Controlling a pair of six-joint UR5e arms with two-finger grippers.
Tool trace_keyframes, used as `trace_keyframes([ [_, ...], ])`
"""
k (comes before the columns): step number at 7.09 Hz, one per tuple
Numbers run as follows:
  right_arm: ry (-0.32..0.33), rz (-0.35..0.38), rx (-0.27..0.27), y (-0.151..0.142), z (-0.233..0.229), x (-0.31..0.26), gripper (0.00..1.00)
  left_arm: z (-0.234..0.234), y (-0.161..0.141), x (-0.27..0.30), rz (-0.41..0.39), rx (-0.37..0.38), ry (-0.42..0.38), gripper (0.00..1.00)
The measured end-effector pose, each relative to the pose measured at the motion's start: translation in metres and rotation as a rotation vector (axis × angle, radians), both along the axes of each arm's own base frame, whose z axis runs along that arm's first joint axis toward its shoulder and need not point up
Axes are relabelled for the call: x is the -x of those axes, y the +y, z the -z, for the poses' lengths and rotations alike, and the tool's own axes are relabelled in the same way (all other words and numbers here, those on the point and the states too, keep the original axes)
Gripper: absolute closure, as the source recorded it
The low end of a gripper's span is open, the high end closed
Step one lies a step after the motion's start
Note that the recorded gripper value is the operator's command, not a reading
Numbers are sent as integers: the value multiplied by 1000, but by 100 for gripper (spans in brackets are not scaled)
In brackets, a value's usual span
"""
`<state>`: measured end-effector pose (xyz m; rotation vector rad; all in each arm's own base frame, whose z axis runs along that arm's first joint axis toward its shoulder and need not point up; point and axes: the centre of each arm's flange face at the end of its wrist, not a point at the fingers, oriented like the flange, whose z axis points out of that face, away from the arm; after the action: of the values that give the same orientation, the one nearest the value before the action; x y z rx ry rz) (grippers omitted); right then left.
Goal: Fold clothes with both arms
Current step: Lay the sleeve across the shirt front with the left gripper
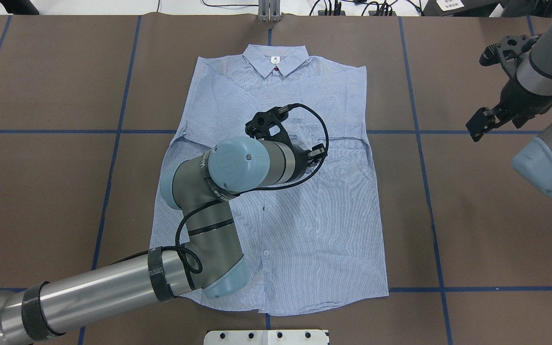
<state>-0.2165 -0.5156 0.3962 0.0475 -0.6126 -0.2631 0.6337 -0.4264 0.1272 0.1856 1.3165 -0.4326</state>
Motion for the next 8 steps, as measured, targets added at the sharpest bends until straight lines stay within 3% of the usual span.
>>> trace_keyframes([
  [1, -1, 0, -1, -1, 0, 1, 0, -3, -1, -2, 8, -9, -5, 100],
  [2, -4, 1, 1, -2, 0, 2, 0, -3, -2, -2, 12, -14, -4, 76],
  [3, -14, 4, 6, -3, -1, 3, 0, 0, -2, -1, 14, -20, 7, 4],
  [5, -29, 7, 6, -6, -5, 7, 0, 7, 0, 4, 9, -87, 30, 0],
  [7, -33, 8, 6, -7, -7, 7, 0, 19, 4, 14, -3, -247, 2, 0],
  [8, -36, 9, 4, -7, -6, 8, 0, 23, 7, 18, -6, -286, 1, 0],
])
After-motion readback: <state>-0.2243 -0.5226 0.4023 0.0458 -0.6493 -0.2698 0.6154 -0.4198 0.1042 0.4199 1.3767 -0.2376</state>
